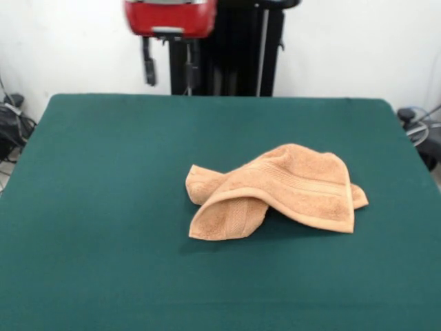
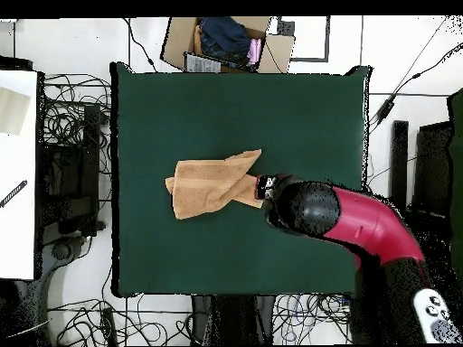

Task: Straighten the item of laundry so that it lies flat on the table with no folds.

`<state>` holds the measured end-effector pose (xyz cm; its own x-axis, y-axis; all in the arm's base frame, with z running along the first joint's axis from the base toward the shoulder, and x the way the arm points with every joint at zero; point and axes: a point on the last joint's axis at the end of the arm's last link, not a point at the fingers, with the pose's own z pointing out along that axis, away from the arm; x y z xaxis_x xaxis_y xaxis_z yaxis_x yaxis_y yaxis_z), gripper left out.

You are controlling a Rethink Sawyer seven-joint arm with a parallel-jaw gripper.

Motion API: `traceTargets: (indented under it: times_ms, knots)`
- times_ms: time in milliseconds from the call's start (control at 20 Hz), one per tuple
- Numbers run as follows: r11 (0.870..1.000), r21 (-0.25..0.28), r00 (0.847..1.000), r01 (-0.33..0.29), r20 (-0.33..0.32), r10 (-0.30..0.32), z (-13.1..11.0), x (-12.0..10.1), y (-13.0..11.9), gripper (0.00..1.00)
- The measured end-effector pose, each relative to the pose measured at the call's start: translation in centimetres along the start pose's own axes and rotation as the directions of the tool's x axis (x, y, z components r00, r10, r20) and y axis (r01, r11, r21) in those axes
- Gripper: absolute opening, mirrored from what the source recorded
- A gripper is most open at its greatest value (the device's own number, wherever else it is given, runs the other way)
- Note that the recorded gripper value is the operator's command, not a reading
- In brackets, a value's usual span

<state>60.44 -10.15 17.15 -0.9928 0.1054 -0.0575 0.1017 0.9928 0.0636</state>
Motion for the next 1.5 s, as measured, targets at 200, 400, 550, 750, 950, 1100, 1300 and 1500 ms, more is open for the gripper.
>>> traceTargets:
  times_ms: [200, 400, 550, 750, 950, 1100, 1300, 1500]
  knots:
    - [0.999, -0.007, 0.998, -0.039, -0.052, 0.039, -1.0, -1.2, -3.2, 1.0]
    - [0.998, 0.003, 0.995, -0.066, -0.078, 0.066, -1.8, -2.1, -6.3, 1.0]
    - [0.998, 0.011, 0.995, -0.07, -0.071, 0.07, -2.0, -2.3, -7.1, 1.0]
    - [0.998, 0.016, 0.995, -0.063, -0.072, 0.064, -1.9, -2.2, -7.3, 1.0]
    - [0.999, 0.017, 0.997, -0.031, -0.073, 0.032, -1.5, -2.0, -6.4, 1.0]
    - [1.0, 0.022, 0.998, -0.005, -0.07, 0.007, -1.0, -1.8, -5.3, 1.0]
    - [0.997, 0.022, 0.996, 0.077, -0.048, -0.076, 0.2, -1.5, -0.5, 1.0]
    - [0.99, 0.017, 0.99, 0.139, -0.034, -0.138, 1.0, -1.0, 3.5, 1.0]
